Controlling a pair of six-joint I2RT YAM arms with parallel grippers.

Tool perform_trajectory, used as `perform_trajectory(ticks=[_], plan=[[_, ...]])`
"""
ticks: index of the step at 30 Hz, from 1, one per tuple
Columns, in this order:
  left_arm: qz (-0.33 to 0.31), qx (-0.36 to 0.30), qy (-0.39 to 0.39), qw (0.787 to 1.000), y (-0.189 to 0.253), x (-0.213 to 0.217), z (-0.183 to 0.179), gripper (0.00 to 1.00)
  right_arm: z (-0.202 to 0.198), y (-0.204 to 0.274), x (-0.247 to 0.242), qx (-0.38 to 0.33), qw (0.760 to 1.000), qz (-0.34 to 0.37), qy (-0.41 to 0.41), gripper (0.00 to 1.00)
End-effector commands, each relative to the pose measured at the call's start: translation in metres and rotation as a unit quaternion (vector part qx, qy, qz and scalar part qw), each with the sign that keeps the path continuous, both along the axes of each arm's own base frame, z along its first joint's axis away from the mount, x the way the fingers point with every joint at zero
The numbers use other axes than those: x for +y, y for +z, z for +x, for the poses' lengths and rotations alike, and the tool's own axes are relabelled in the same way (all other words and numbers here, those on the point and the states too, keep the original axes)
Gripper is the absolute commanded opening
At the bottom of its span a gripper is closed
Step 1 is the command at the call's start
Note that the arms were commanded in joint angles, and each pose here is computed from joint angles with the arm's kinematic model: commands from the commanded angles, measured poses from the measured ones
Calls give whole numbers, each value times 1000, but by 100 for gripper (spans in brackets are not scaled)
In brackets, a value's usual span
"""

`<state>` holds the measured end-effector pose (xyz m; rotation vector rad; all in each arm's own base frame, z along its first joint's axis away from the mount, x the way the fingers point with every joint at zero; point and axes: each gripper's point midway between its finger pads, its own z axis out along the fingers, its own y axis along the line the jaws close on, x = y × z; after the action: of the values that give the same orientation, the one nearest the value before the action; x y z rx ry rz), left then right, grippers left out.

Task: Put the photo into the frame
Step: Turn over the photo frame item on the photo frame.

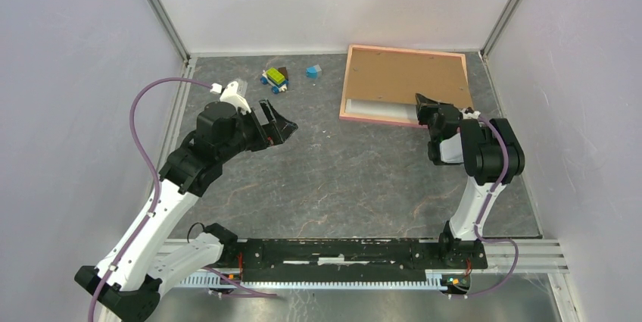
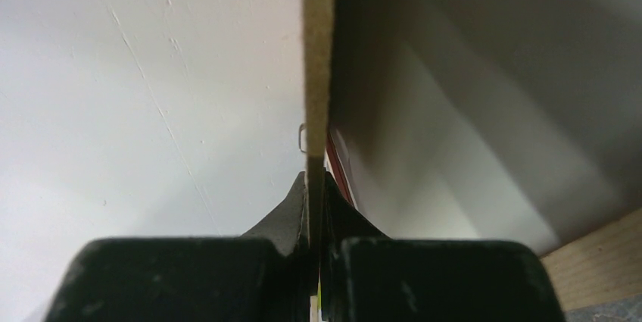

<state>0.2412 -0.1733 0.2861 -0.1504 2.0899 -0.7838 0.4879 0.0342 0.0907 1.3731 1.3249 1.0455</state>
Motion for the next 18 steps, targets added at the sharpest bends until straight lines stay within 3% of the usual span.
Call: perform_trajectory(ticks=[1,2,5,11,18], plan=[[10,-34,-18,999,9,-3,4,100,17,54,2,-94,995,-5,10,0],[10,-34,-17,999,9,-3,4,100,16,52,2,-93,996,-5,11,2],[9,-33,-19,999,8,-4,3,100,14,48,5,-85,996,-3,18,24],[3,-33,-22,999,7,-5,2,100,9,41,-4,-52,998,-14,17,56],[0,-33,-23,999,8,-5,0,100,5,32,1,9,999,-33,41,77]])
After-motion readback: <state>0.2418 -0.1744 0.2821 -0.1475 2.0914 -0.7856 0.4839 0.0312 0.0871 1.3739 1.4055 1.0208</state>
